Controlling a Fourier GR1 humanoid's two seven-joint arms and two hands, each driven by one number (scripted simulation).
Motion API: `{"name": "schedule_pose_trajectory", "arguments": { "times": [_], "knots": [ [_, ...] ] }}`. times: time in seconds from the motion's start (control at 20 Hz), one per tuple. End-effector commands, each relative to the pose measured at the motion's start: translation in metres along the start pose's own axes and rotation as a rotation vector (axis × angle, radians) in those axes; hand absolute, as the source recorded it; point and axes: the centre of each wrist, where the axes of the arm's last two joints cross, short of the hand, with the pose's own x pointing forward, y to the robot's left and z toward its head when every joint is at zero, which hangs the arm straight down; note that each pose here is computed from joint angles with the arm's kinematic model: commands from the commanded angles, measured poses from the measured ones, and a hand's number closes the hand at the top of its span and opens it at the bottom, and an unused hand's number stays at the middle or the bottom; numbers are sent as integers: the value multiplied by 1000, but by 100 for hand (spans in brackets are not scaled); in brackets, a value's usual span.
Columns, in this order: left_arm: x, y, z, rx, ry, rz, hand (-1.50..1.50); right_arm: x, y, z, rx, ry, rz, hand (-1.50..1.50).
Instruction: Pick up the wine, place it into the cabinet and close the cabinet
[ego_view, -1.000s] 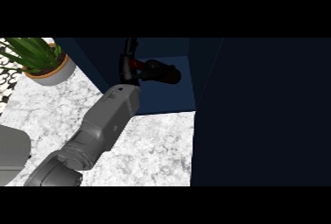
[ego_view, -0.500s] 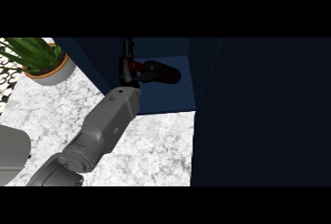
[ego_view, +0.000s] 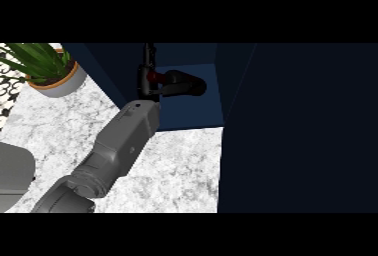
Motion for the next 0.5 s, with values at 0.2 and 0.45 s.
{"name": "schedule_pose_trajectory", "arguments": {
  "times": [0.2, 0.45],
  "knots": [
    [-20, 14, 18, -31, 46, 49, -150, 17, -4, 15, -10, -24, -8, -150],
    [-26, 18, 23, 2, 74, 87, -150, 12, 1, 0, 36, -23, -17, -150]
  ]
}}
